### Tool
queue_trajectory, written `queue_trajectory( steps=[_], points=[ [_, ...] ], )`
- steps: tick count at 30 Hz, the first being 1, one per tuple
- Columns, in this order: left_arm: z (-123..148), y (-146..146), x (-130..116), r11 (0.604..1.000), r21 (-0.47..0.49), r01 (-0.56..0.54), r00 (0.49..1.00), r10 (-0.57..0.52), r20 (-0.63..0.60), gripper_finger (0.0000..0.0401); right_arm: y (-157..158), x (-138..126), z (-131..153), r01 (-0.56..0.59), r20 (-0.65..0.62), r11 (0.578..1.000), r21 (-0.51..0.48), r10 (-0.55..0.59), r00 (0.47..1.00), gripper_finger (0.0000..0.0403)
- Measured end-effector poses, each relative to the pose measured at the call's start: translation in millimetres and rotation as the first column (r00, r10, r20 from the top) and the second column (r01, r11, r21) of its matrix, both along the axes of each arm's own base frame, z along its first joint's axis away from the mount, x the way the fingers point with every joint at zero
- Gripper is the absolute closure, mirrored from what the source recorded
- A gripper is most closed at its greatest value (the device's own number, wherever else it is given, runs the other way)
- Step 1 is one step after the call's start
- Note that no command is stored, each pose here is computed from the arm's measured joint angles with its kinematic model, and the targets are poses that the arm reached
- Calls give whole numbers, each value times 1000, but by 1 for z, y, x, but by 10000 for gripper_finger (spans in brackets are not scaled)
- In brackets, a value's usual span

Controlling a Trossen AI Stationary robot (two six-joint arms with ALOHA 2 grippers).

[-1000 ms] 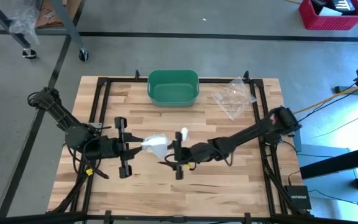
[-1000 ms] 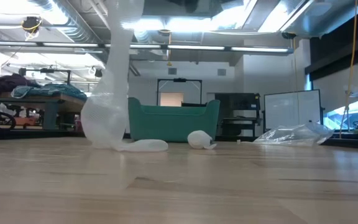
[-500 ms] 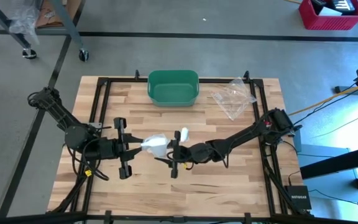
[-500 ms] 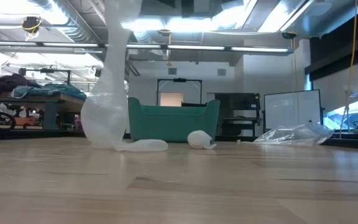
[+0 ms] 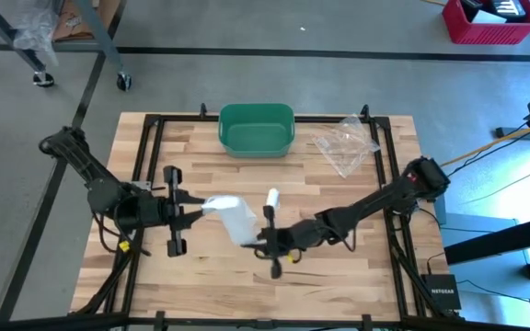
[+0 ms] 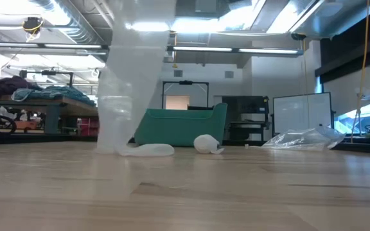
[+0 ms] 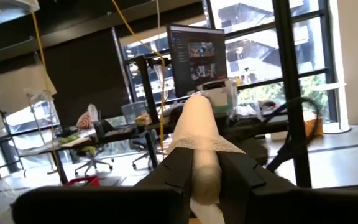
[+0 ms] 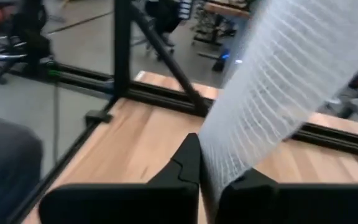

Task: Roll bandage
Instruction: Roll the bottom white bandage

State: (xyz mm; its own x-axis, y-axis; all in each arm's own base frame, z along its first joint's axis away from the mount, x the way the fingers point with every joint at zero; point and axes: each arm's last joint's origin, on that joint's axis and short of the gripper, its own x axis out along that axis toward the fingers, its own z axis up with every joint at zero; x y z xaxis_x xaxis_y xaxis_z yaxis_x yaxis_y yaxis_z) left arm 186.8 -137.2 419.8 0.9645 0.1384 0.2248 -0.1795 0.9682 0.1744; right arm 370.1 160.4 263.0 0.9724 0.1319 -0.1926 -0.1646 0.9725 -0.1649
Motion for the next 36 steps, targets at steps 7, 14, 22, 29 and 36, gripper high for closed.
queue_trajectory(
  steps=[7,14,22,29,36],
  points=[
    [-2,7,5,991,89,-102,994,105,-34,380,29,-23,14,-101,6,995,2,101,995,398],
    [-11,16,12,960,172,-222,961,245,-125,379,60,-41,30,-64,14,998,-26,64,998,399],
    [-24,25,24,933,194,-302,920,339,-197,379,87,-54,73,-111,37,991,-73,114,993,399],
    [-48,15,49,921,248,-301,893,363,-266,374,86,-54,107,-111,38,990,-82,114,993,400],
    [-80,-6,67,915,322,-244,868,354,-349,371,79,-58,158,-77,117,994,-79,86,989,395]
  ],
)
